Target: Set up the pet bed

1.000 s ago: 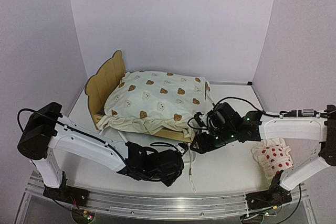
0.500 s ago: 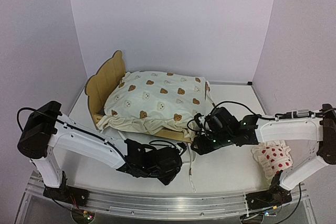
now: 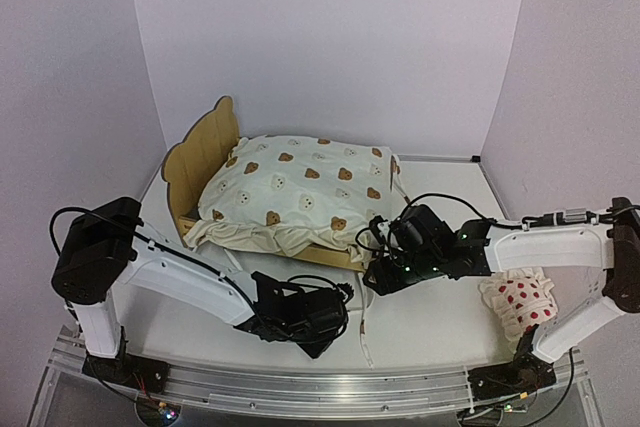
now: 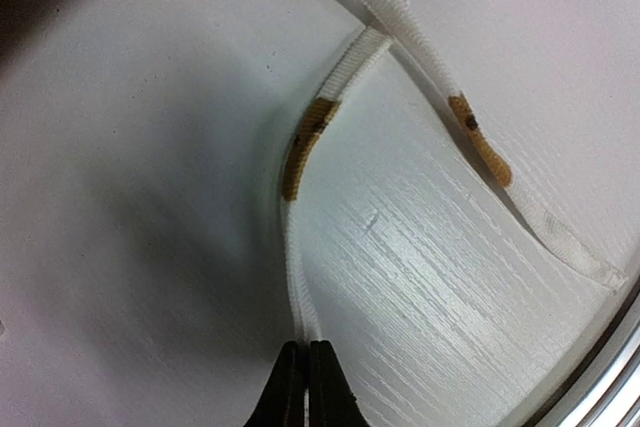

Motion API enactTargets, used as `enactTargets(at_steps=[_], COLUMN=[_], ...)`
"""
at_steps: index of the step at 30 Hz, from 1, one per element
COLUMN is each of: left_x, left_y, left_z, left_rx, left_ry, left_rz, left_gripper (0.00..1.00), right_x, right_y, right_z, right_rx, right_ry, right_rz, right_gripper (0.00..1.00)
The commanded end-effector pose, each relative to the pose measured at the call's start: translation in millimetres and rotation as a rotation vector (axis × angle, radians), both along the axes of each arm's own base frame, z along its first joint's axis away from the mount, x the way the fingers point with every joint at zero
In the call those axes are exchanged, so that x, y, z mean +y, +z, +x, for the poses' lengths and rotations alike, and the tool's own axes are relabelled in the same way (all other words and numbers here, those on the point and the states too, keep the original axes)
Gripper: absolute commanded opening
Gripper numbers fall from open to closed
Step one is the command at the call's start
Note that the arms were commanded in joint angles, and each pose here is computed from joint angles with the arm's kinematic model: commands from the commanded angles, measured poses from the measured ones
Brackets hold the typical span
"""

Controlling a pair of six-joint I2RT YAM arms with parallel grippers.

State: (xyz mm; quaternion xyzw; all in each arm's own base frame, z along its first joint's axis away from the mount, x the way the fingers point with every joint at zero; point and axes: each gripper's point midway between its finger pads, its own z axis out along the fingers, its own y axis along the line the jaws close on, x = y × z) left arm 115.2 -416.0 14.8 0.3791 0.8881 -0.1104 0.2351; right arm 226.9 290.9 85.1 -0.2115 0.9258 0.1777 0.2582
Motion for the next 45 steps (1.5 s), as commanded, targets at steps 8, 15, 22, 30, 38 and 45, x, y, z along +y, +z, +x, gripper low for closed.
enactTargets(at_steps=[8,15,22,30,38,45], left_x=[-1.0,-1.6,-2.1,-1.0,-1.5,-6.3], left_y=[10.2,11.6,12.3,18.3,26.4,43.5], left_z=[4.4,4.1,3.4,2.8,2.6,7.2], left_rx=[-0.023,-0.022,-0.017,-0.018,-0.025,-0.06], left_ry=[0.003,0.004,0.005,0.003,-0.002,-0.001], left_rz=[-0.037,-0.047,-0.057,-0.079,-0.118,-0.172], left_gripper=[0.0,0.0,0.0,0.0,0.0,0.0], right_x=[7.5,8.9,3.7,1.8,1.4,2.1], right_y=[-8.2,-18.0,-31.8,-39.6,-44.2,-34.9], right_z=[0.6,-2.0,4.5,11.7,14.0,12.8], right_rx=[0.0,-0.002,-0.031,-0.056,-0.06,-0.068], right_ry=[0.014,0.018,0.003,-0.013,-0.017,-0.014], right_rz=[0.01,-0.015,-0.083,-0.121,-0.137,-0.11], right_gripper=[0.51,0.46,0.42,0.29,0.06,0.0])
